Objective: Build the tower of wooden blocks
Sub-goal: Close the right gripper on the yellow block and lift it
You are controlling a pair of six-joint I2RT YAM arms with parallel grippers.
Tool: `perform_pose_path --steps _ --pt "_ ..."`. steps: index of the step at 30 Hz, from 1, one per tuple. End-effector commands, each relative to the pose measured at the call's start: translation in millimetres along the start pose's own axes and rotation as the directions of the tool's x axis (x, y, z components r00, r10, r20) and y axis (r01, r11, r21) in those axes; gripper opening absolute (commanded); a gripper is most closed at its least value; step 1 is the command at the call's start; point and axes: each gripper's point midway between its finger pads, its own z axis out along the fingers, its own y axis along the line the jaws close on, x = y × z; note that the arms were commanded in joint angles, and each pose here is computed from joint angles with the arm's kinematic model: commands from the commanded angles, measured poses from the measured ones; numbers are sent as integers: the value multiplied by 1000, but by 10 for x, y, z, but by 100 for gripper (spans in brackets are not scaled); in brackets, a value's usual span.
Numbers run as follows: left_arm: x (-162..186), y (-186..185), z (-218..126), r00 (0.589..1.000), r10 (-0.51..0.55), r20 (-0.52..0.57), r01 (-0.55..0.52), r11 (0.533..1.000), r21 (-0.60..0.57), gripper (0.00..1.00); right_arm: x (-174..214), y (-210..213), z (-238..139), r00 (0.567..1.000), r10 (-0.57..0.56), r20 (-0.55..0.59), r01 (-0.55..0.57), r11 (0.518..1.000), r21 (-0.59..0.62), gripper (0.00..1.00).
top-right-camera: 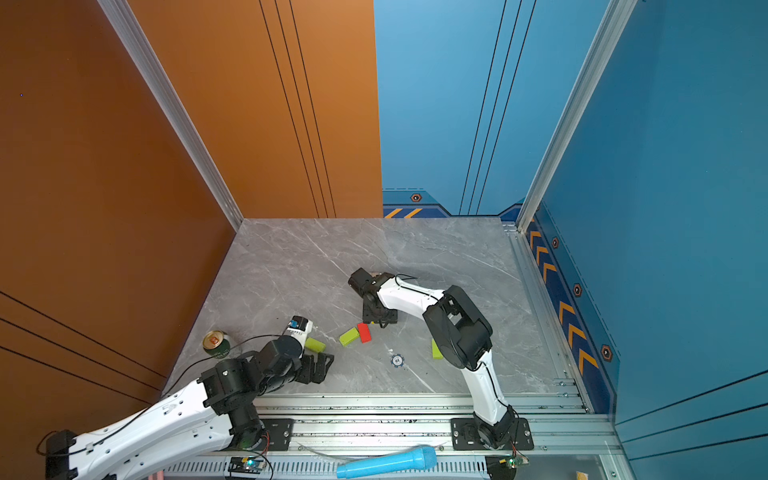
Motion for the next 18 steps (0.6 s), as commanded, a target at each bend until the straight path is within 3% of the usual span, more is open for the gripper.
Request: perform_pose_path --steps 1,13,18 --pt "21 22 13 1000 9 -6 -9 1000 3 98 25 -83 11 1000 2 -14 -1 999 38 51" --pt "-104 11 -7 1000 9 11 -9 1000 -10 98 -373 -12 -797 991 -39 124 40 999 0 51" --pt "-191 16 -17 1000 4 19 -3 1000 -18 98 -609 8 -878 990 -41 134 42 999 -4 51"
